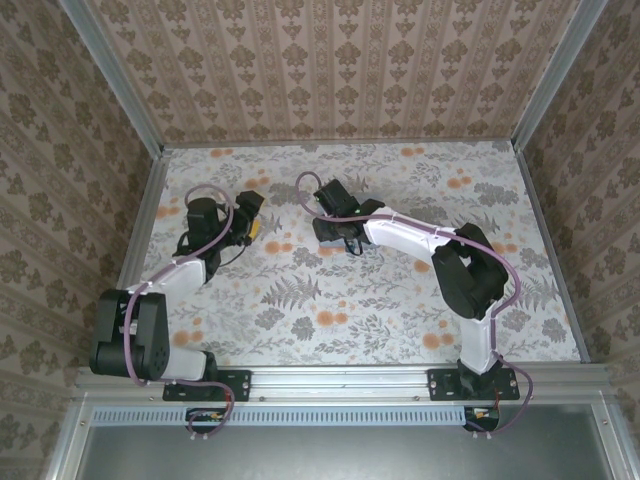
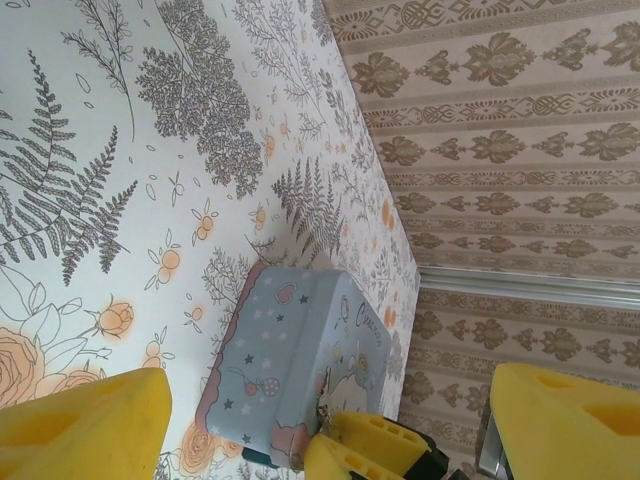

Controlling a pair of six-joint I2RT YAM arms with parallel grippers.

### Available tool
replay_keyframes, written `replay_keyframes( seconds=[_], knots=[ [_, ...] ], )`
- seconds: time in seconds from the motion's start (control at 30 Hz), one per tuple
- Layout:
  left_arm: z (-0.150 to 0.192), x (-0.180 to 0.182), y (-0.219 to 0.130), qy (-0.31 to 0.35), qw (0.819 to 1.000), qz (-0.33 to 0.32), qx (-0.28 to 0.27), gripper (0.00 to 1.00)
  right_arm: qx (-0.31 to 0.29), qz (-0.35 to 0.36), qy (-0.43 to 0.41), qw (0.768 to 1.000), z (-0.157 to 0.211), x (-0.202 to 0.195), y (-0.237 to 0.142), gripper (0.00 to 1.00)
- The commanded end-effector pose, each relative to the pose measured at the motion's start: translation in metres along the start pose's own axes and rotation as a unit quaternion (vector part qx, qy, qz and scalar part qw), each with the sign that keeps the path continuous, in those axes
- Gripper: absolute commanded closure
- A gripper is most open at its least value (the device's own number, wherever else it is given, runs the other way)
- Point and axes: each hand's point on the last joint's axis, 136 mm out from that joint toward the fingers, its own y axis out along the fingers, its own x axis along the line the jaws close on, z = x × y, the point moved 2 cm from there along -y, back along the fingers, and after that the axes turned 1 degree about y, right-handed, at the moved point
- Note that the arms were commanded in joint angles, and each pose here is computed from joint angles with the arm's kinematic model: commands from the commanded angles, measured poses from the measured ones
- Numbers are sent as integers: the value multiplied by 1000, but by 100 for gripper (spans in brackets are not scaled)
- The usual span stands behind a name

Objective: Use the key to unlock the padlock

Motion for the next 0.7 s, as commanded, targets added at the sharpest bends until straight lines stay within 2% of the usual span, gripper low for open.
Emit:
replay_keyframes(
  seconds=[0.0, 0.43, 0.67],
  knots=[
    [1, 5, 0, 9, 1000, -2, 8, 15, 4, 24, -12, 1000, -2, -6, 0, 54],
    [1, 6, 0, 8, 1000, -4, 7, 15, 12, 32, -18, 999, -3, -6, 13, 60],
    [1, 9, 0, 6, 1000, -8, 4, 15, 18, 36, -19, 999, 5, -9, 18, 69]
  ],
)
